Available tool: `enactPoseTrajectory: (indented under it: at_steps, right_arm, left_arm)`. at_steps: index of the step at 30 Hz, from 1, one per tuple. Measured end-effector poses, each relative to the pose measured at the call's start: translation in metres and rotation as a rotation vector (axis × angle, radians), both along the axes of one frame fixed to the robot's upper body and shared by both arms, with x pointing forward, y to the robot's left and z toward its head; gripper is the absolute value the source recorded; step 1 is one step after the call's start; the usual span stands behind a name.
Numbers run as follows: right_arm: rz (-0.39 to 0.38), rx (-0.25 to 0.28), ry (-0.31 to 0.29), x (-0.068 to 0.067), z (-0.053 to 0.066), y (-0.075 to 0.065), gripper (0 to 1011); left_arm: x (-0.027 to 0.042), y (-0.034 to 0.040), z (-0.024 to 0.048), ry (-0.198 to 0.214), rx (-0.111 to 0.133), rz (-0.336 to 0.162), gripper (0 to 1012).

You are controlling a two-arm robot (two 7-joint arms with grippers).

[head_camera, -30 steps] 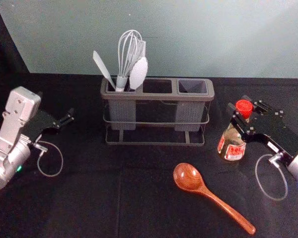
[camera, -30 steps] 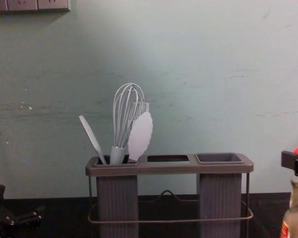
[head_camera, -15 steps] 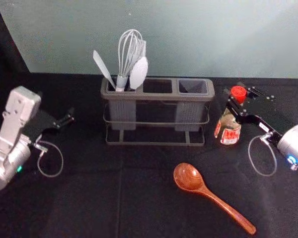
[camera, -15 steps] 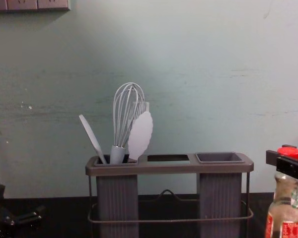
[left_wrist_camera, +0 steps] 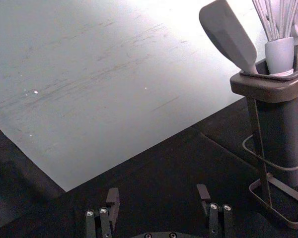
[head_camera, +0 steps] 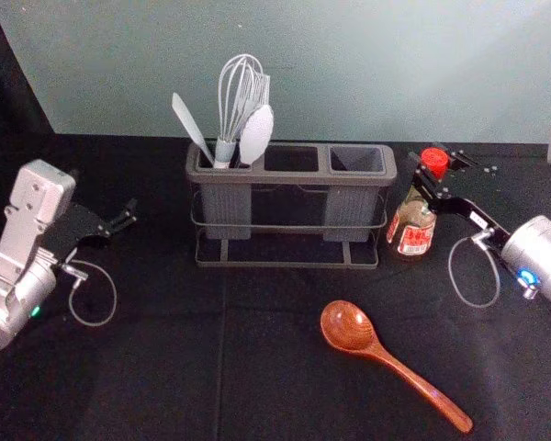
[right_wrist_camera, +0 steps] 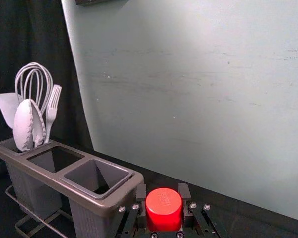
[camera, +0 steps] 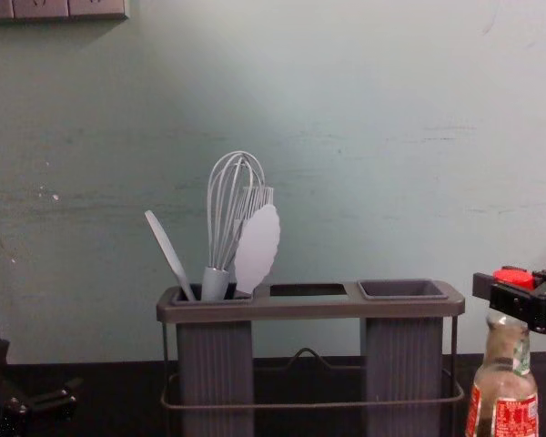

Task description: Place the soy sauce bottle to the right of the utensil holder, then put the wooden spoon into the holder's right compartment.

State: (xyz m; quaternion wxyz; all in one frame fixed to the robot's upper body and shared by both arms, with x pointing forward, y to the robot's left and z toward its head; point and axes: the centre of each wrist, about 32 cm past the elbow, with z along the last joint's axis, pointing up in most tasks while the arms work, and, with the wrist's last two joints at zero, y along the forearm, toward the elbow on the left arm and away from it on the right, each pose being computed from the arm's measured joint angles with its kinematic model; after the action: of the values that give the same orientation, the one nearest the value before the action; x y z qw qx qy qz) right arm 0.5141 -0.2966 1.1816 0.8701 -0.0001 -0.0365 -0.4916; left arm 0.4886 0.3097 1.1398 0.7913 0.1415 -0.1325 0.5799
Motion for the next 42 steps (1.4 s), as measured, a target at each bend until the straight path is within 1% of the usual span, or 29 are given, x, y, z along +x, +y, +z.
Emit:
enactPoseTrajectory:
  at_steps: [12,25,27,28,29,32,34,42]
  right_arm:
    - [-0.008,-0.001,0.001,0.0039,-0.0031,0.0026,393]
    - [-0.011,-0.004,-0.001,0.0080,-0.0021,0.0049,393]
    - [-0.012,-0.003,0.000,0.0081,-0.0022,0.0051,409]
    - [-0.014,-0.001,0.000,0.0082,-0.0022,0.0051,436]
    - [-0.015,0.000,0.000,0.0082,-0.0022,0.0049,436]
    - [-0.017,0.006,0.001,0.0084,-0.0024,0.0047,577]
    - [-0.017,0.009,0.001,0.0084,-0.0023,0.0044,618]
    - [-0.017,0.016,-0.007,0.0081,-0.0002,0.0028,864]
  left_arm:
    - [0.0000,0.0000,0.0000,0.000,0.000,0.000,1011]
    - [0.0000,0.0000,0.0000,0.000,0.000,0.000,1011]
    - [0.0000,0.0000,0.0000,0.000,0.000,0.000,1011]
    - [0.0000,0.0000,0.0000,0.000,0.000,0.000,1011]
    - [0.0000,0.0000,0.0000,0.000,0.000,0.000,1011]
    - [0.0000,0.0000,0.0000,0.000,0.000,0.000,1011]
    - [0.0000,0.0000,0.0000,0.000,0.000,0.000,1011]
    - [0.0000,0.0000,0.0000,0.000,0.000,0.000,1011]
